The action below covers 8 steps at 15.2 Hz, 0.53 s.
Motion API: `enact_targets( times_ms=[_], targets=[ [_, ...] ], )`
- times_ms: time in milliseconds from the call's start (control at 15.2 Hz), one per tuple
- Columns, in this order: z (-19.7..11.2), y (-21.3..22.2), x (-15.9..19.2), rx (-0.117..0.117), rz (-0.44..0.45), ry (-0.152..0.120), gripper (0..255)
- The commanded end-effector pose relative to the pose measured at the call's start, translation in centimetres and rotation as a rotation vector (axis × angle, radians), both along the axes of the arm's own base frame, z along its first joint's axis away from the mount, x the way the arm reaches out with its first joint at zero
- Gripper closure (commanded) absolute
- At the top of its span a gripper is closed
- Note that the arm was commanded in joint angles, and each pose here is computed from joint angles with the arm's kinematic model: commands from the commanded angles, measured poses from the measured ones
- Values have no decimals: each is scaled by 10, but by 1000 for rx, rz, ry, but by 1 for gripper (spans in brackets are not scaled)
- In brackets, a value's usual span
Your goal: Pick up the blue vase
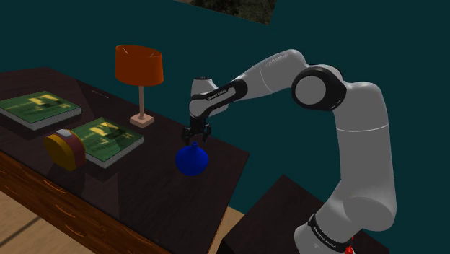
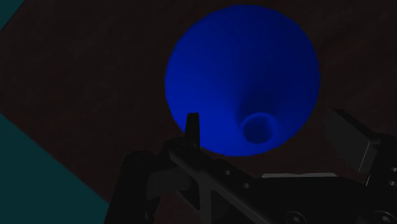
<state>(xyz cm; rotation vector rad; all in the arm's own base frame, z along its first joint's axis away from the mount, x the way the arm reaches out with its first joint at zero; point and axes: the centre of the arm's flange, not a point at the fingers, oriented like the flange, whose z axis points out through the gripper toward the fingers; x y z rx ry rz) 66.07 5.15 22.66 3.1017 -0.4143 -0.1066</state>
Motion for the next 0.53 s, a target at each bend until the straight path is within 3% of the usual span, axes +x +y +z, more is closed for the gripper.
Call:
enact_targets(
  times_ms=[0,264,330,462],
  targets=[
    [-10,0,0,0,0,0,0],
    [-24,0,0,0,0,0,0],
    [-24,0,0,0,0,0,255],
    [-24,0,0,0,0,0,255]
  ],
)
